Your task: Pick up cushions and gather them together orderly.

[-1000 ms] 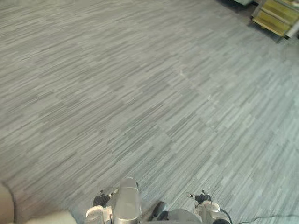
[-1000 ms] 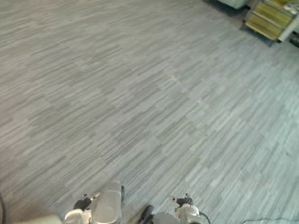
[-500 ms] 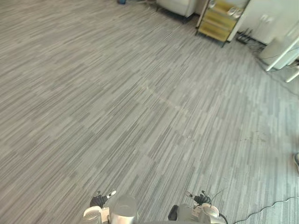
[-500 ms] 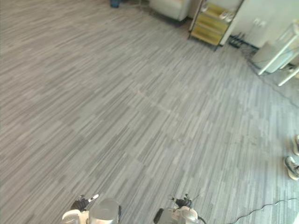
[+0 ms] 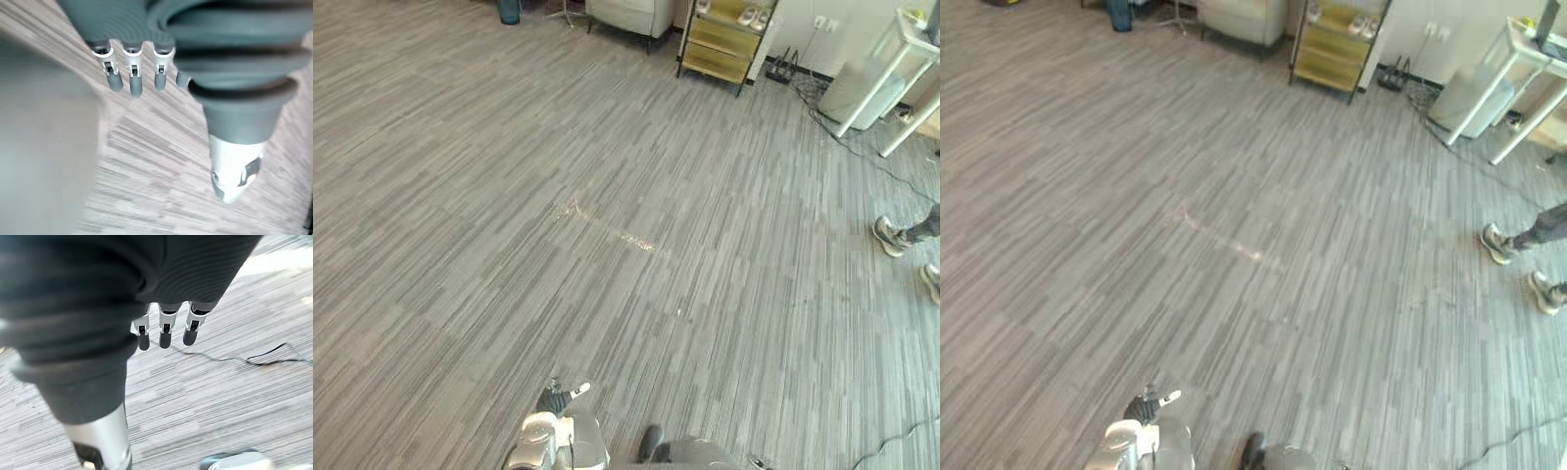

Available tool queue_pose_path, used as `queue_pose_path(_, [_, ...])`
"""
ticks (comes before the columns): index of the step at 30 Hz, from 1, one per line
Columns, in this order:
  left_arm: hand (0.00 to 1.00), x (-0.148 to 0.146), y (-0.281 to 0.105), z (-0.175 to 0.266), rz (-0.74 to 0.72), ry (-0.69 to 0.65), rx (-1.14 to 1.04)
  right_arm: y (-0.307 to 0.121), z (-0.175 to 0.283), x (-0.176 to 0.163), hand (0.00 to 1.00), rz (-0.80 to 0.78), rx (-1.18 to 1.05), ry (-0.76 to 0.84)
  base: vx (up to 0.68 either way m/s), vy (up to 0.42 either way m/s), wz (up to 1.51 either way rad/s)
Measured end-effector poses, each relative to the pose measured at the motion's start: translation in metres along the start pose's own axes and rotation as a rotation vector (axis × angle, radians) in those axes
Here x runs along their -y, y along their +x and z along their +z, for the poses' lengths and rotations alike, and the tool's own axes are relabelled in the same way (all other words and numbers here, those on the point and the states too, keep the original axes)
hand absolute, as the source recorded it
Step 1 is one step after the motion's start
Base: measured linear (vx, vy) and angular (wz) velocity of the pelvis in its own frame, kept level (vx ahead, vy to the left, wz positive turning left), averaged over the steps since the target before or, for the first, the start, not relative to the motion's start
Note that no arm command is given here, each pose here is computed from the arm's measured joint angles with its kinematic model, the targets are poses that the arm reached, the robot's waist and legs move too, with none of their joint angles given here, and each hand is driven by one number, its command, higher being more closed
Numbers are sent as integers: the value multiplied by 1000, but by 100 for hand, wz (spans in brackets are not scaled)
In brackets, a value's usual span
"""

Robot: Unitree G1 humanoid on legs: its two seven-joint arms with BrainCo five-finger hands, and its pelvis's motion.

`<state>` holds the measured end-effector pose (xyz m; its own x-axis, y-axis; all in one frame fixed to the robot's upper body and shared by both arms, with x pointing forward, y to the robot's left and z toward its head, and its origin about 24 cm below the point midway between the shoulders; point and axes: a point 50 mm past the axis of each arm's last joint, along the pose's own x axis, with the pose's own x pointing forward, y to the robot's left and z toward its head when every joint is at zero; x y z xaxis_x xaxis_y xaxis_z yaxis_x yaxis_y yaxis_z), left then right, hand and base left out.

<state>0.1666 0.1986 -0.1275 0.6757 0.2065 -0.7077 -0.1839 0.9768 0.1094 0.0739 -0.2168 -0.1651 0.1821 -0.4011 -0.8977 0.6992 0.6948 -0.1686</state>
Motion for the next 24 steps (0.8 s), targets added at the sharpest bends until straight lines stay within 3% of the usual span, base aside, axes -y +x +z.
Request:
queue_pose_path(2, [0,-8,2,10,22,3,37,-2,17,-28,0,73,45,-60,462,27,-27])
queue_pose_path(7, [0,-18,1,4,60,-28,15,-10,23,-59,0,159,94,-82,529,109,-16])
queue_pose_path(16, [0,-32,-4,-15,88,-19,-64,-9,11,-47,0,164,89,-181,474,84,19])
queue_pose_path(24, [0,-25,-6,-26,73,-41,-103,-7,22,-47,0,179,124,-239,425,-150,25])
